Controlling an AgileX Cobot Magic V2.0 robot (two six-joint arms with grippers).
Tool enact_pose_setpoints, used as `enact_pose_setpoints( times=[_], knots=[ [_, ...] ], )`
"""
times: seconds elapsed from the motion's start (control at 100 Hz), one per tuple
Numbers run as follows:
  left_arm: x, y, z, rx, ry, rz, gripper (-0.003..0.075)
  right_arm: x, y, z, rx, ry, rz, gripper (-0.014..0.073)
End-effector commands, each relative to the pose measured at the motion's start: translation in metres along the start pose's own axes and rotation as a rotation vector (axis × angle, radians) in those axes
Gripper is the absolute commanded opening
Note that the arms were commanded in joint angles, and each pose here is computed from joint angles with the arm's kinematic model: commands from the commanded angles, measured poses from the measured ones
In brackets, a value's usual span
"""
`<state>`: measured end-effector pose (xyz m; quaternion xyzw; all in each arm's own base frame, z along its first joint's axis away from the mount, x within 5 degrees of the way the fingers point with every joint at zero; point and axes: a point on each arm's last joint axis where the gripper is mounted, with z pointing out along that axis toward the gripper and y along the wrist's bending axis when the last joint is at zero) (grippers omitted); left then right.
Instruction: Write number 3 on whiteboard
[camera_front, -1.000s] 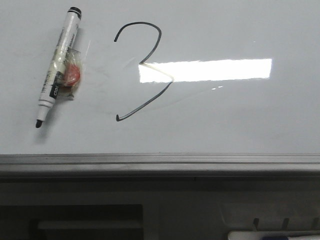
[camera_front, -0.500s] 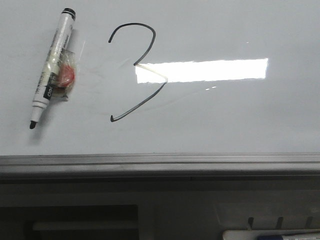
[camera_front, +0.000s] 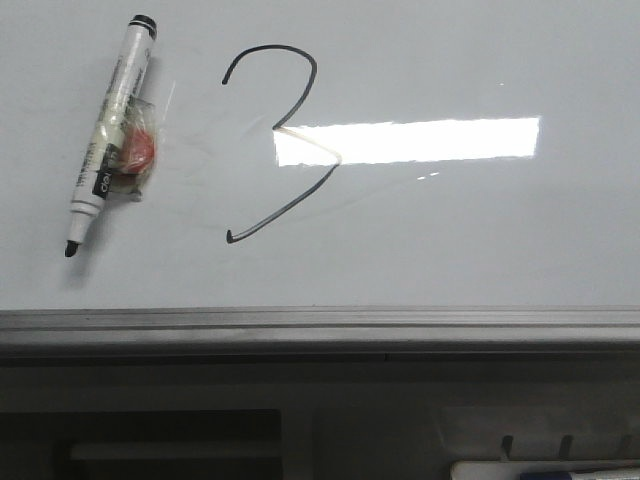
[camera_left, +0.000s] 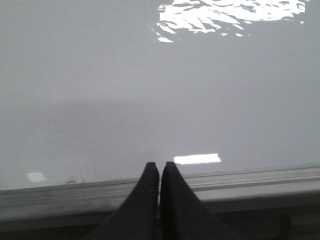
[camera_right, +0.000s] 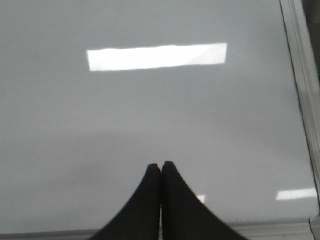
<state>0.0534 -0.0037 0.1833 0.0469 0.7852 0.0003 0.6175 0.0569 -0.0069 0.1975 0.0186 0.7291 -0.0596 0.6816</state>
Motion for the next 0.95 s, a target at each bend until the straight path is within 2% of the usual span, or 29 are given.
enact_pose_setpoints(
  times=[0.0,0.23,0.94],
  knots=[
    [-0.003,0.001,-0.001,-0.012,-0.071,-0.014,-0.0020,0.006,0.000,-0.001,0.012,-0.032,-0.029,-0.0061],
    [-0.003,0.001,-0.001,-0.012,-0.071,-0.014,-0.0020,0.023,-0.001,-0.002,0.017,0.163,-0.049,-0.0061],
    [-0.003,0.001,-0.001,-0.012,-0.071,-0.014,-0.0020,0.023,-0.001,-0.002,0.017,0.165,-0.049,-0.0061]
  ],
)
